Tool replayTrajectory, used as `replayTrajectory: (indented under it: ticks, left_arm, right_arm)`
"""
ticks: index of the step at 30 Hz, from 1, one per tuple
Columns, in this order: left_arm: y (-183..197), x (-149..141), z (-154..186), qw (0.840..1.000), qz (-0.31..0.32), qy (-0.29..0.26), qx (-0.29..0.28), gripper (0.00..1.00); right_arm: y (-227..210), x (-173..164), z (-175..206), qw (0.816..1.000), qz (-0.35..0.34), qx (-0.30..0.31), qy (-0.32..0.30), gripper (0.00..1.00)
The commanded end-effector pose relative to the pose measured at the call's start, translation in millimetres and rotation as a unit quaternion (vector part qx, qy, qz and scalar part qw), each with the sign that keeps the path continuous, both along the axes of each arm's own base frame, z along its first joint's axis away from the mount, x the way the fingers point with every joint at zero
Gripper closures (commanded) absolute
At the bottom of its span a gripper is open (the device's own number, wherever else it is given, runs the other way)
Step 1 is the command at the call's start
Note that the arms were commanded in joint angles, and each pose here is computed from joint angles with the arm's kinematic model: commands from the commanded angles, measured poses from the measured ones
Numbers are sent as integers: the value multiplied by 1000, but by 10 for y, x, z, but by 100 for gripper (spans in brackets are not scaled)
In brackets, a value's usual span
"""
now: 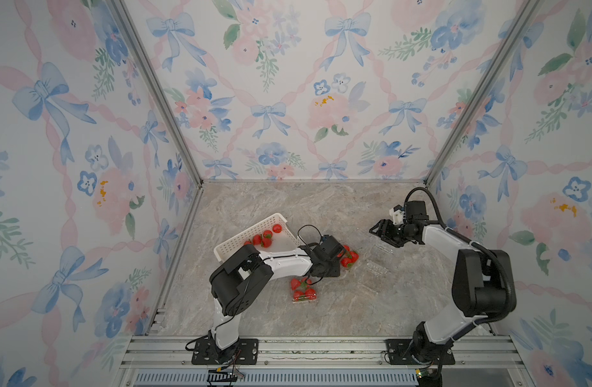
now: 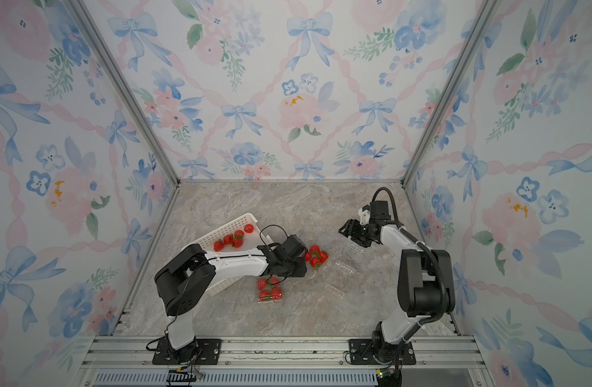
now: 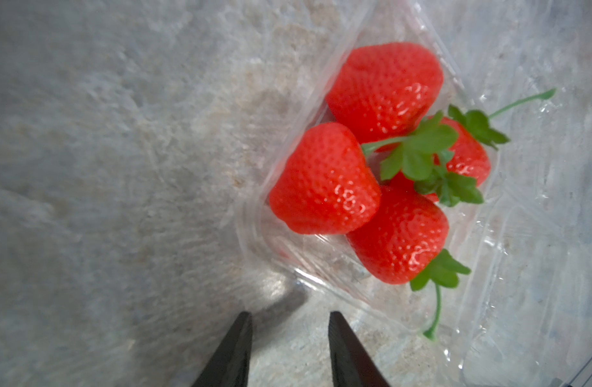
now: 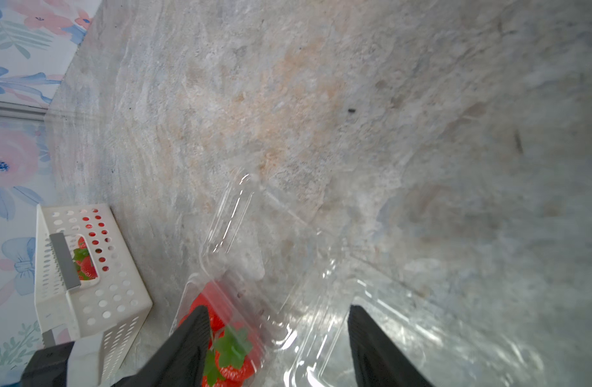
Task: Pack strawberries into containers
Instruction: Close the packing box at the center of the board.
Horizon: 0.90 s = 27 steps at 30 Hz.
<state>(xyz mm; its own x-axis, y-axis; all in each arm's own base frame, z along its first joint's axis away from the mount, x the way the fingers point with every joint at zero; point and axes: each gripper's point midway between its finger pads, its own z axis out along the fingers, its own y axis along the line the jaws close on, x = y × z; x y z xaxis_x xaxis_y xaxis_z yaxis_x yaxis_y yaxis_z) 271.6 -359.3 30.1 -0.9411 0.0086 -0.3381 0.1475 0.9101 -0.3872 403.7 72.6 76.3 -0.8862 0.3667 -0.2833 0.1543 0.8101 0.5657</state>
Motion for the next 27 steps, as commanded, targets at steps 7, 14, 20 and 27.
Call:
replayTrajectory:
  ticks: [7, 14, 20, 27]
  left_arm:
    - [135, 2, -90, 1000, 8, 3, 17, 59]
    - [151, 2, -106, 1000, 9, 4, 19, 59]
    - [188, 11, -112, 1000, 13, 4, 21, 59]
    - [189, 15, -137, 1000, 14, 6, 23, 59]
  right_arm:
    - [8, 327, -145, 998, 33, 46, 5, 32]
    - [54, 383, -277, 997, 48, 58, 22, 32]
    - [91, 402, -361, 995, 60, 69, 34, 32]
    - [262, 368, -353, 990, 86, 101, 41, 32]
